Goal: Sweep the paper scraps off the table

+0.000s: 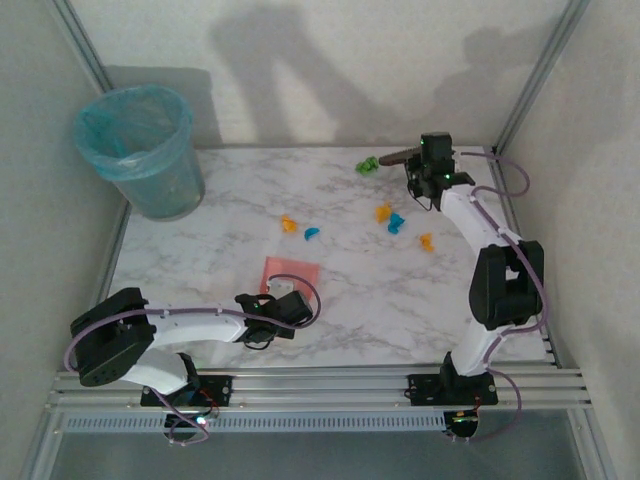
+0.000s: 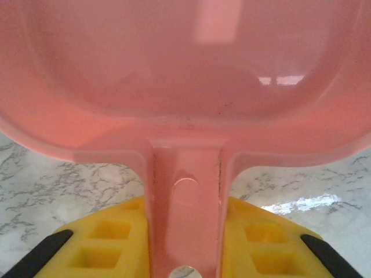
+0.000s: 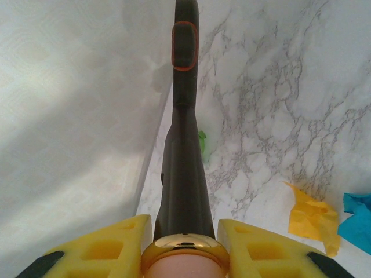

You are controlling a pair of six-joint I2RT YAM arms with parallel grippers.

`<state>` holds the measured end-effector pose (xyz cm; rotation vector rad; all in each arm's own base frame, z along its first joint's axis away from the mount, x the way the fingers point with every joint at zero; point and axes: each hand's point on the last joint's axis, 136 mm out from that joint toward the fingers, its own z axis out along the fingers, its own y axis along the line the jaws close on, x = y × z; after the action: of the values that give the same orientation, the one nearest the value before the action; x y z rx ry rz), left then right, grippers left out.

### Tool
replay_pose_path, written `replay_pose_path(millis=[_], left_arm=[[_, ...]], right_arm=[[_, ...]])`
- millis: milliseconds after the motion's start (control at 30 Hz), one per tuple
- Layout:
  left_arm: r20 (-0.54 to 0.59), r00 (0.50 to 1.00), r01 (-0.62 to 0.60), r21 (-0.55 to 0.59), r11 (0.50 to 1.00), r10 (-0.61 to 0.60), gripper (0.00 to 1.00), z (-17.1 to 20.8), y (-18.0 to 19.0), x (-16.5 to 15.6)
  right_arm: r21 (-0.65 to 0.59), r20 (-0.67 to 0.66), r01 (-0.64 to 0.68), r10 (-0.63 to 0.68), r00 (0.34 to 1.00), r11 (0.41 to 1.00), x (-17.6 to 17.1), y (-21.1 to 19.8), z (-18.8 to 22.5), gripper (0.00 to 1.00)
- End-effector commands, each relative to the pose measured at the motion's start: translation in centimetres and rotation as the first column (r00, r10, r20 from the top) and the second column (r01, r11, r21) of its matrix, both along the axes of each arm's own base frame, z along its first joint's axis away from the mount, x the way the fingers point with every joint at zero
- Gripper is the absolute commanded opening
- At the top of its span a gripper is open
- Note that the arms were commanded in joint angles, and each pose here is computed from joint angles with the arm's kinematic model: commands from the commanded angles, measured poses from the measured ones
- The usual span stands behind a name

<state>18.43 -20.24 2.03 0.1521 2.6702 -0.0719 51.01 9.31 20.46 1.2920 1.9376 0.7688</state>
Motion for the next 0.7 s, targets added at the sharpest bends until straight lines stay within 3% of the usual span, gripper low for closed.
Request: replay_pose_path(millis=[0, 200, 367, 667], left_arm=[[-0.002, 1.0, 0.001, 0.041, 0.999, -0.001, 0.0, -0.7, 0.8, -0.3], [-0.007, 1.0, -0.005, 0.039, 0.999, 0.005, 0.0, -0.7, 0.9, -0.4], [-0.003, 1.0, -0.011, 0.045, 0.999, 0.011, 0.0, -0.4, 0.9, -0.2], [-0.028, 1.0, -0.013, 0.056, 0.998, 0.014, 0.0, -0.7, 0.6, 0.2]], right_arm=[[0.044, 0.076, -0.005, 0.002, 0.997, 0.999, 2.5, 0.9, 2.0, 0.0], [0.071, 0.075, -0.015, 0.009, 0.997, 0.997, 4.4, 1.9, 1.3, 0.0], [0.098, 0.019, -0.036, 0.034, 0.999, 0.995, 4.0, 3.6, -0.8, 0.0], [0.104, -0.12, -0.022, 0.034, 0.992, 0.994, -3.5, 4.7, -2.9, 0.0]])
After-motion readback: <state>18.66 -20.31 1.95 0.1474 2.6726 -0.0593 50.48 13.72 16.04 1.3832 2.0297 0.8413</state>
